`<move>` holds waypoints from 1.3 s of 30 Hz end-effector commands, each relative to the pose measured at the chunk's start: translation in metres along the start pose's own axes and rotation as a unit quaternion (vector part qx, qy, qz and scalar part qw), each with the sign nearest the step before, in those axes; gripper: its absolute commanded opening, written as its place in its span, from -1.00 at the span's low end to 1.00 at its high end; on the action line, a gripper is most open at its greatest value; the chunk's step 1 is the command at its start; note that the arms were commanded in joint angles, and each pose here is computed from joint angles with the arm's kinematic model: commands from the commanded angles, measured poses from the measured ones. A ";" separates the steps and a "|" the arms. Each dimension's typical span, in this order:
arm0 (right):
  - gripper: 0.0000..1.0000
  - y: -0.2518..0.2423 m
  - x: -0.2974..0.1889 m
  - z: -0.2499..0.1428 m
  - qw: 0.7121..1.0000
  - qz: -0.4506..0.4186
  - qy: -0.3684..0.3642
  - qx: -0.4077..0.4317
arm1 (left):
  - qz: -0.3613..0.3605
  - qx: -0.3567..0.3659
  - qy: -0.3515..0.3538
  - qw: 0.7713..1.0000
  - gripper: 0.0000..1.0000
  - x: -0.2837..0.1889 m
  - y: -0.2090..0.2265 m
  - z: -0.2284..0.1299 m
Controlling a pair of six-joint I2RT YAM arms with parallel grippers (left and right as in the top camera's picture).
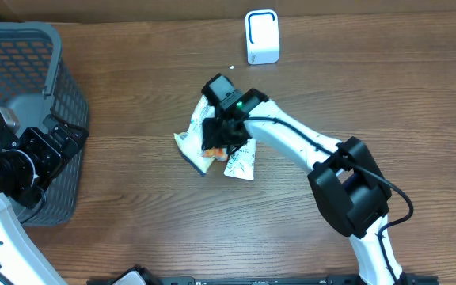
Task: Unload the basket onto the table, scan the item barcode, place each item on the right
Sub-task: 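Move the right gripper back toward the snack bag and tube, then grasp the white-and-gold tube with the right gripper and lift it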
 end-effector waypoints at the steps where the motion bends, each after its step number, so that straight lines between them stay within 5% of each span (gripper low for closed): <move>1: 0.06 0.013 -0.005 0.000 0.999 0.007 -0.006 -0.037 | -0.002 0.014 0.003 1.000 0.99 0.001 -0.001 0.000; 10: 0.33 -0.007 -0.085 0.036 0.992 -0.103 -0.075 -0.001 | -0.002 0.014 0.003 1.000 0.99 0.001 -0.001 0.000; 14: 0.71 -0.035 -0.094 0.044 0.993 -0.101 -0.050 0.038 | -0.002 0.014 0.003 1.000 0.99 0.001 -0.001 0.000; 17: 0.73 -0.055 -0.087 0.041 0.995 -0.080 -0.009 0.061 | -0.002 0.014 0.003 1.000 1.00 0.001 -0.001 0.000; 23: 0.58 -0.073 -0.050 0.027 0.996 -0.040 0.038 0.075 | -0.002 0.014 0.003 1.000 0.99 0.001 -0.001 0.000; 28: -0.03 -0.086 -0.029 0.022 0.994 -0.063 0.024 0.089 | -0.002 0.014 0.003 1.000 1.00 0.001 -0.001 0.000; 39: 0.06 -0.142 -0.047 0.028 0.969 -0.208 -0.006 0.136 | -0.002 0.014 0.003 1.000 1.00 0.001 -0.001 0.000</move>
Point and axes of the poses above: each gripper's point midway between its finger pads, its own x axis out along the fingers, its own y axis along the line the jaws close on, z = x × y, the point moved 8 cm from there along -x, back along the fingers, and after that the axes turned 4 degrees about x, right-handed, at the moved point
